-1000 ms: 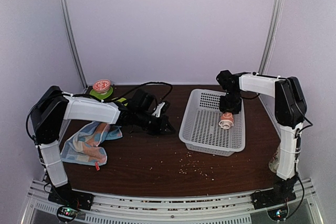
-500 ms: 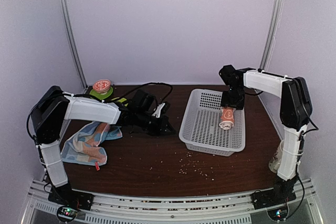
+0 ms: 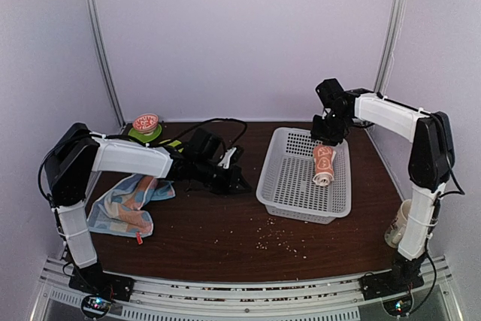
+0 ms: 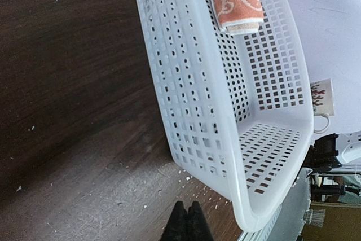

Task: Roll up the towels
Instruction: Adjust the towel in the bin.

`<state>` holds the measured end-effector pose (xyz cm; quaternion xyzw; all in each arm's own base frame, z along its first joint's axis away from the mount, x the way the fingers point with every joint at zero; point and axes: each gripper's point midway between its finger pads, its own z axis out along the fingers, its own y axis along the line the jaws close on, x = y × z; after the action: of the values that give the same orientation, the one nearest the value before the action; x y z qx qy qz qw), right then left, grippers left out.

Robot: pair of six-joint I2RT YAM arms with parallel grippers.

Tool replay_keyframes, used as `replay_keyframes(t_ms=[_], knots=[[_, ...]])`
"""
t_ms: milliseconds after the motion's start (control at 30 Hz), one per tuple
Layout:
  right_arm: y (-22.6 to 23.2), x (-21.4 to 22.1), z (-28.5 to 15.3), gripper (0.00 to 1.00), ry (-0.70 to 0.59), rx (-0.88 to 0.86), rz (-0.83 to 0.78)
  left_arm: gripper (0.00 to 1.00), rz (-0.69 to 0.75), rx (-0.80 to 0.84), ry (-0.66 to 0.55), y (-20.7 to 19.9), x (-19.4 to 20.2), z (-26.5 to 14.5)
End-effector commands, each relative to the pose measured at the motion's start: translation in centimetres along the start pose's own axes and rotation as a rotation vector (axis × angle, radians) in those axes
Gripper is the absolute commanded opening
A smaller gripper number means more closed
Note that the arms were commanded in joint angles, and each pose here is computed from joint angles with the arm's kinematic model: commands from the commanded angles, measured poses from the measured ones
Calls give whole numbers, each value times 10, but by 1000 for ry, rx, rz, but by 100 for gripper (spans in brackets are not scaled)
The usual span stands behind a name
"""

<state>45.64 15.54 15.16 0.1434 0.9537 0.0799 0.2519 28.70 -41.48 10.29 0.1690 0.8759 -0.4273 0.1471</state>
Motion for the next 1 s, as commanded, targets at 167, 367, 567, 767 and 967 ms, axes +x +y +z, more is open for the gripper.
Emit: replay_keyframes(t_ms=[167,367,567,767,967], knots=[[0,6,52,41,70,19,68,0,12,18,-22,-2,-8,1],[-44,7,58,41,60,82,143,0,23,7,-35,-2,-8,-5],[-28,-1,42,45,58,-5,119,0,29,9,-42,-5,-10,-7],[0,-21,-13,52,-29,-125,101,0,42,-6,-70,-9,-12,-19],[41,8,-80,50,-75,-238,-90,0,45,-54,-103,-6,-8,-39]])
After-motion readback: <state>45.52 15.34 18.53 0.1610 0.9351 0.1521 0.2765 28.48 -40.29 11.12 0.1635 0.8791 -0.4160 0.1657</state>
